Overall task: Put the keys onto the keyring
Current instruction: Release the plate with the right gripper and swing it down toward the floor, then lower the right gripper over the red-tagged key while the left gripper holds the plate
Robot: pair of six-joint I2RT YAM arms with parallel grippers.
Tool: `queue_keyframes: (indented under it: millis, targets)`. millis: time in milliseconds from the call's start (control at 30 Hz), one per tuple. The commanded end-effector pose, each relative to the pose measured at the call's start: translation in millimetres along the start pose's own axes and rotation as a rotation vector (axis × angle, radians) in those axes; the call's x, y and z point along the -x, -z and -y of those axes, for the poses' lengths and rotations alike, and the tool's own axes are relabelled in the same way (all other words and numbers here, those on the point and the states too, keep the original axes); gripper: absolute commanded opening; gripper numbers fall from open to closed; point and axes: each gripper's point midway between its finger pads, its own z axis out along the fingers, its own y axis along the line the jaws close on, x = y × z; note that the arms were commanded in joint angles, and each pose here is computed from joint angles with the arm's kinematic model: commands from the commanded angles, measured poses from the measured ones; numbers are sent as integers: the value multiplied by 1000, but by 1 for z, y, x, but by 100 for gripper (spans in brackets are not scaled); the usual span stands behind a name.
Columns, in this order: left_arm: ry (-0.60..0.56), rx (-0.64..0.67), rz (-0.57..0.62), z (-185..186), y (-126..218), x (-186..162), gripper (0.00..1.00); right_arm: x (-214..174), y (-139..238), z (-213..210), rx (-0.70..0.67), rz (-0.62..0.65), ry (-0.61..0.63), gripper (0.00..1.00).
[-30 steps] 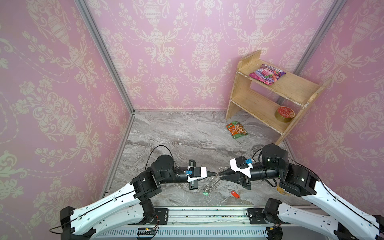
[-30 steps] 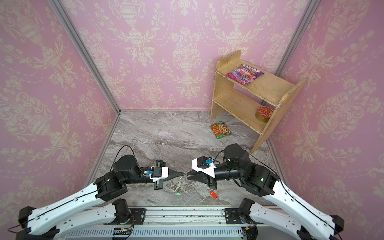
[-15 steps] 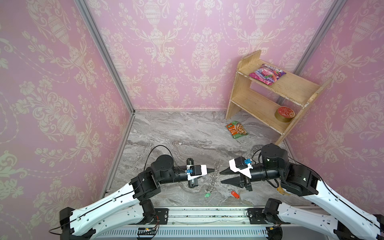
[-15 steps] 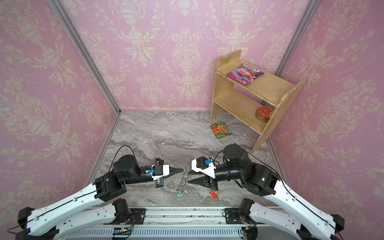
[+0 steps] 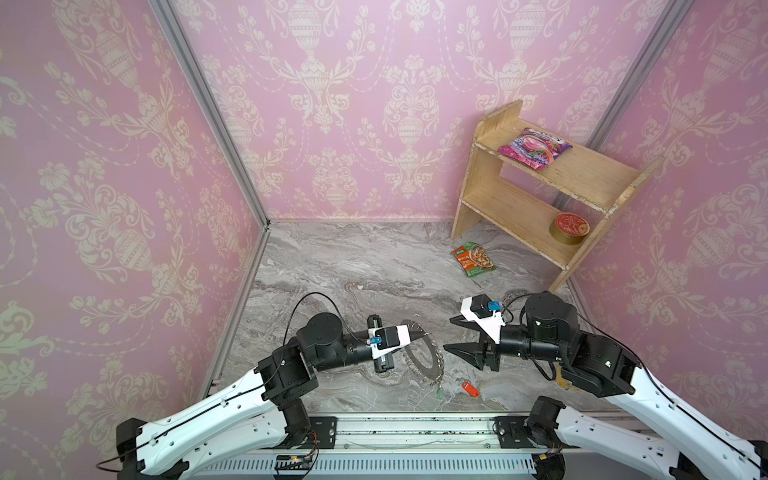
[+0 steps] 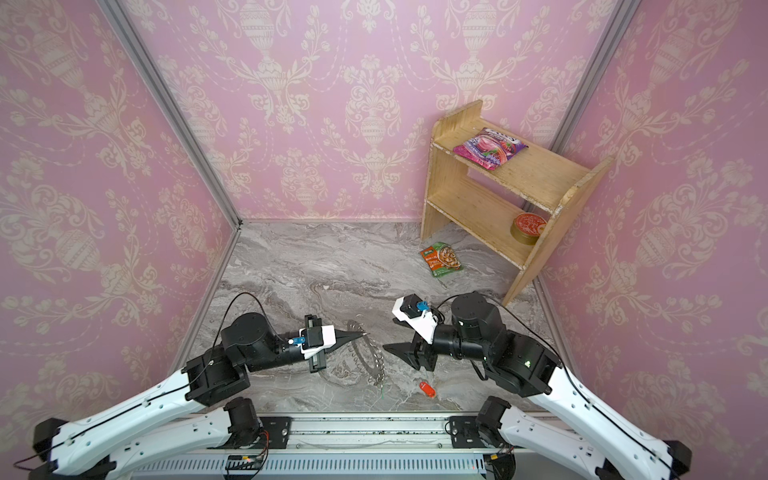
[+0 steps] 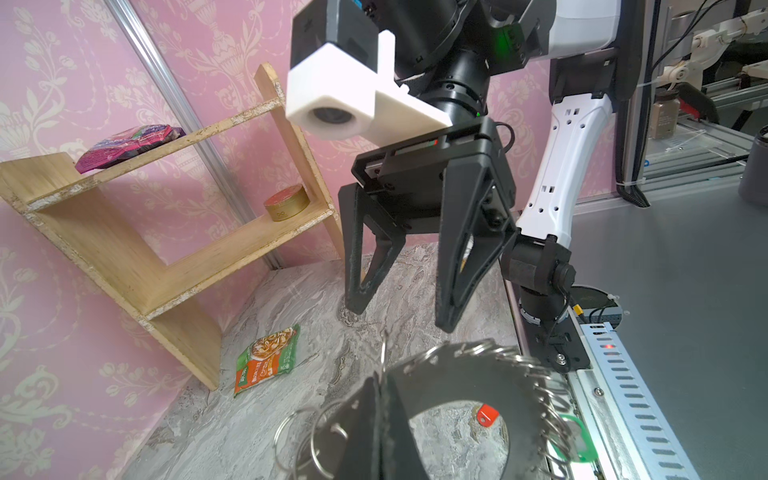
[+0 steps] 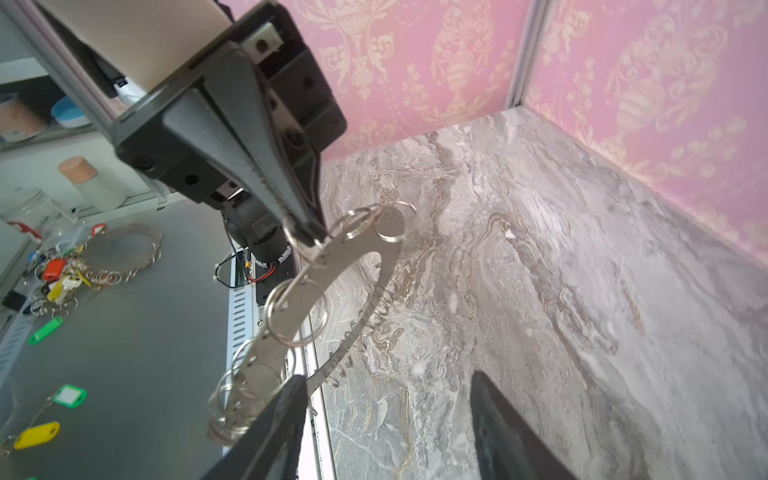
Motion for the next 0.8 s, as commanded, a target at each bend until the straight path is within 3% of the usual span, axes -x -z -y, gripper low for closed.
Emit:
queue_keyframes:
  millis: [0, 200, 400, 567, 767]
  targets:
    - [37, 70, 8, -10, 5, -4, 0, -12, 1, 26, -143, 5, -129, 74]
    - [83, 93, -12, -13, 7, -15, 0, -56, -1, 61, -349, -105, -304, 85]
    - [114, 87, -20, -14, 8, -21, 0, -110, 10, 95, -599, -238, -531, 88]
    - [130, 63, -40, -13, 7, -28, 0, -155, 15, 105, -714, -371, -671, 89]
    - [129, 65, -50, -13, 8, -32, 0, -191, 9, 97, -732, -491, -796, 84]
